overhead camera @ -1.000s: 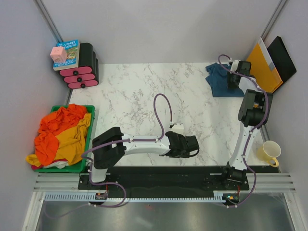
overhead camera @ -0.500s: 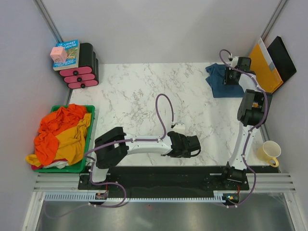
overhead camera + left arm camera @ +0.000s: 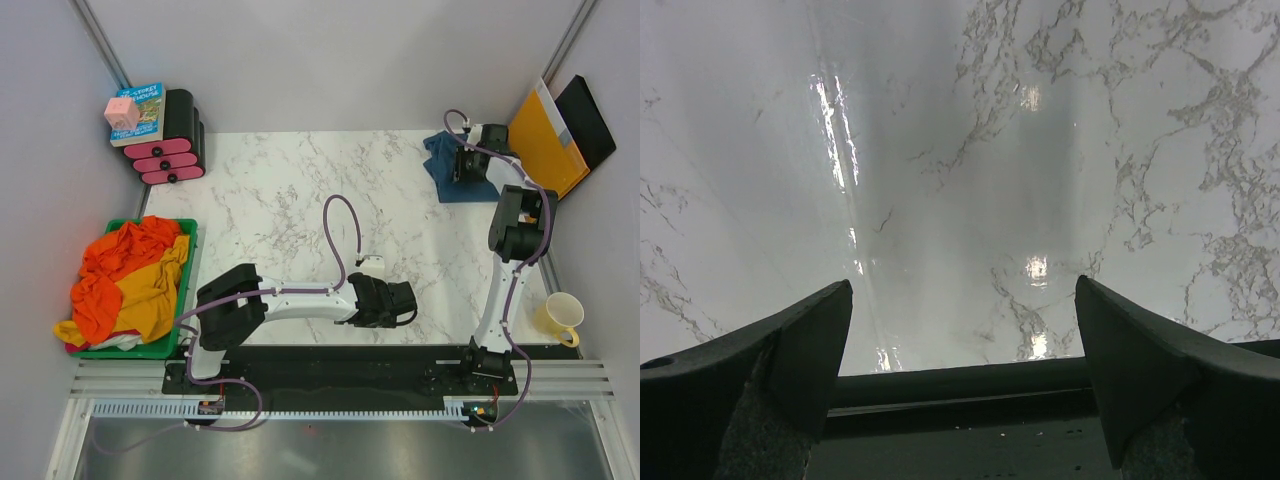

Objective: Fold and stack the t-shirts
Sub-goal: Put the neatly folded tshirt into the corner of the board with the right arm

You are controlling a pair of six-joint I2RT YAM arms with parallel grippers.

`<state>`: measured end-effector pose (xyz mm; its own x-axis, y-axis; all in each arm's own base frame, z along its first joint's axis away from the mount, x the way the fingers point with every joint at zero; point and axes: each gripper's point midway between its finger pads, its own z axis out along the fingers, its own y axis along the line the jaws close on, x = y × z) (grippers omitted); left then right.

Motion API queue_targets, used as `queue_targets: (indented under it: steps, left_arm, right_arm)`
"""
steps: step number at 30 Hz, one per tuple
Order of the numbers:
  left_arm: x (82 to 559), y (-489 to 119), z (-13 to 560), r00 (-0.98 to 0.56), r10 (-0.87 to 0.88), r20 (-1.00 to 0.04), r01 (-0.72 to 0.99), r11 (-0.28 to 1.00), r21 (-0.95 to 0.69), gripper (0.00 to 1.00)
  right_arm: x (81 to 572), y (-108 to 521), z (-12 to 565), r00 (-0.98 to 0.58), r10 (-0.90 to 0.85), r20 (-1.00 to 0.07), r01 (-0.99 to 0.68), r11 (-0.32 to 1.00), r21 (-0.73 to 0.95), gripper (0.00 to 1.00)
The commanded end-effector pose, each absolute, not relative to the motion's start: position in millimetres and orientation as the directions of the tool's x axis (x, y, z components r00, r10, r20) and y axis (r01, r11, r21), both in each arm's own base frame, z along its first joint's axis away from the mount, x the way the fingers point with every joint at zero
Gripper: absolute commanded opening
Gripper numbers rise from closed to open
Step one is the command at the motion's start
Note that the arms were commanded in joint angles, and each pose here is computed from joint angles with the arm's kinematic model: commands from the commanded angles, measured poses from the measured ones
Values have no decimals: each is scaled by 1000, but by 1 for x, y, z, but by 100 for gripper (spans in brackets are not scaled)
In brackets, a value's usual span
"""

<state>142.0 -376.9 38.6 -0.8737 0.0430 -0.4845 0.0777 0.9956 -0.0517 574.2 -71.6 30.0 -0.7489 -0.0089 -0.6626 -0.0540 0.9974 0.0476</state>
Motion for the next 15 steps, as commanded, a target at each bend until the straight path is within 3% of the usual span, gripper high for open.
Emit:
queue_targets:
  steps: [1, 6, 10, 13, 15]
  left_arm:
    - [143, -378, 45, -865, -3, -502, 41, 996, -77, 100]
    - [145, -373, 54, -847, -15, -532, 36, 996, -86, 100]
    - [148, -366, 64, -823, 12, -567, 60, 996, -66, 100]
    - [150, -360, 72, -812, 23, -583, 72, 996, -61, 100]
    - [150, -356, 78, -806, 34, -591, 84, 995, -58, 100]
  right_arm:
    - [567, -62, 35, -770, 42, -637, -33, 994, 105, 54]
    - [584, -68, 124, -621, 110, -776, -46, 983, 176, 66]
    - [561, -50, 232, -466, 44, -884, -166, 977, 137, 72]
    - [523, -41, 267, -412, -14, -911, -209, 975, 80, 77]
    - [495, -36, 252, -436, -62, -898, -240, 969, 50, 80]
